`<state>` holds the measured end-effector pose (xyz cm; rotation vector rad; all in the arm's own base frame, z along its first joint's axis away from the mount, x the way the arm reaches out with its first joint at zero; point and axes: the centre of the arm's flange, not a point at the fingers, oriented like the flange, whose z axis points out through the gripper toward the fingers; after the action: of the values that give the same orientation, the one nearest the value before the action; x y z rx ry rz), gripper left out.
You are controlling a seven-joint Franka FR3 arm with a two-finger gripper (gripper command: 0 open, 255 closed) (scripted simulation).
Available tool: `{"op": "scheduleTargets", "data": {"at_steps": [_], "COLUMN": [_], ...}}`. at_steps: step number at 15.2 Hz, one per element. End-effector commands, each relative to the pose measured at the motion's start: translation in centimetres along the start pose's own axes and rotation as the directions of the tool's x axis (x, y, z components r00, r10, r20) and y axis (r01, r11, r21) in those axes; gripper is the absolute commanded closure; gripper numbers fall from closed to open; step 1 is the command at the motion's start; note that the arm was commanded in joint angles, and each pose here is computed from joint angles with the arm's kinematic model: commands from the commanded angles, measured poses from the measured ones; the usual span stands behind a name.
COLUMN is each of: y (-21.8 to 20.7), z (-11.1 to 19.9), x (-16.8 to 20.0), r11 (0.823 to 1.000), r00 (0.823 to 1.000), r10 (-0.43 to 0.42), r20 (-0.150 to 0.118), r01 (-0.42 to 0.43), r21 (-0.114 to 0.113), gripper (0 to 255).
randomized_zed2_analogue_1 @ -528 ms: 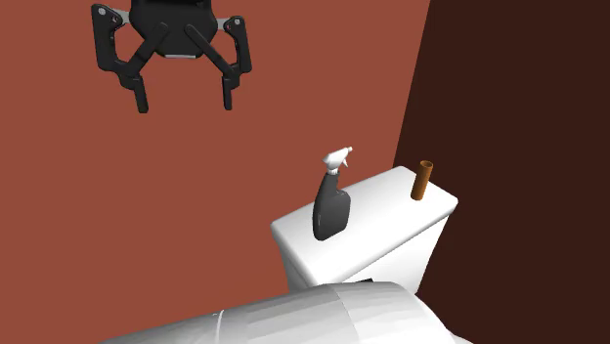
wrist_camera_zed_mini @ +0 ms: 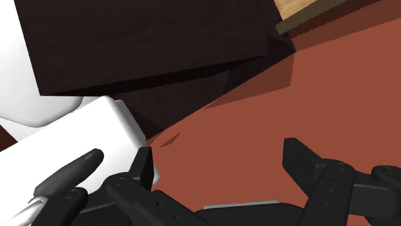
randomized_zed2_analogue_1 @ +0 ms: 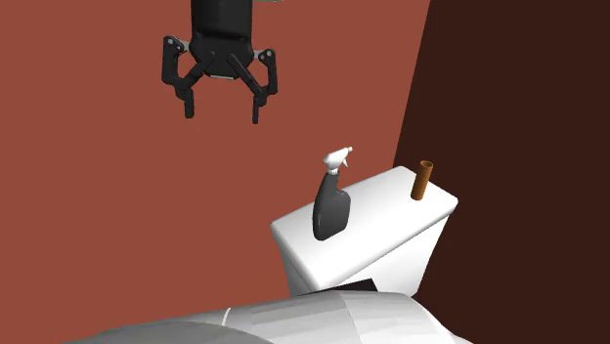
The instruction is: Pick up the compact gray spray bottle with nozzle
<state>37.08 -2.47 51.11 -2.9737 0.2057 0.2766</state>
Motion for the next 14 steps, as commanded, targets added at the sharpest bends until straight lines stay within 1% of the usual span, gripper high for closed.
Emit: {"op": "scheduleTargets", "data": {"at_steps": [1,2,4,5,7,8,10,12,14], "y": [1.7,2.7,4.7,5.7,7.9,9.1,11.4,13.9,16.4], "z": [0.9,1.4,2.5,3.1,4.3,4.9,6.2,7.6,9.1], "x": [2.7,3.8,5.9,6.8,8.5,9.3,10.7,11.9,12.9], "r11": [0.996,0.991,0.975,0.964,0.936,0.920,0.881,0.836,0.784], "r00": [0.996,0.991,0.975,0.964,0.937,0.921,0.883,0.838,0.787], "r10": [0.089,0.132,0.215,0.256,0.337,0.375,0.451,0.521,0.588], "r20": [0.021,0.031,0.054,0.066,0.091,0.104,0.131,0.158,0.187], "r01": [-0.090,-0.133,-0.218,-0.260,-0.343,-0.384,-0.463,-0.539,-0.611], "r21": [0.021,0.031,0.050,0.059,0.074,0.081,0.093,0.103,0.110], "gripper": [0,0,0,0,0,0,0,0,0]}}
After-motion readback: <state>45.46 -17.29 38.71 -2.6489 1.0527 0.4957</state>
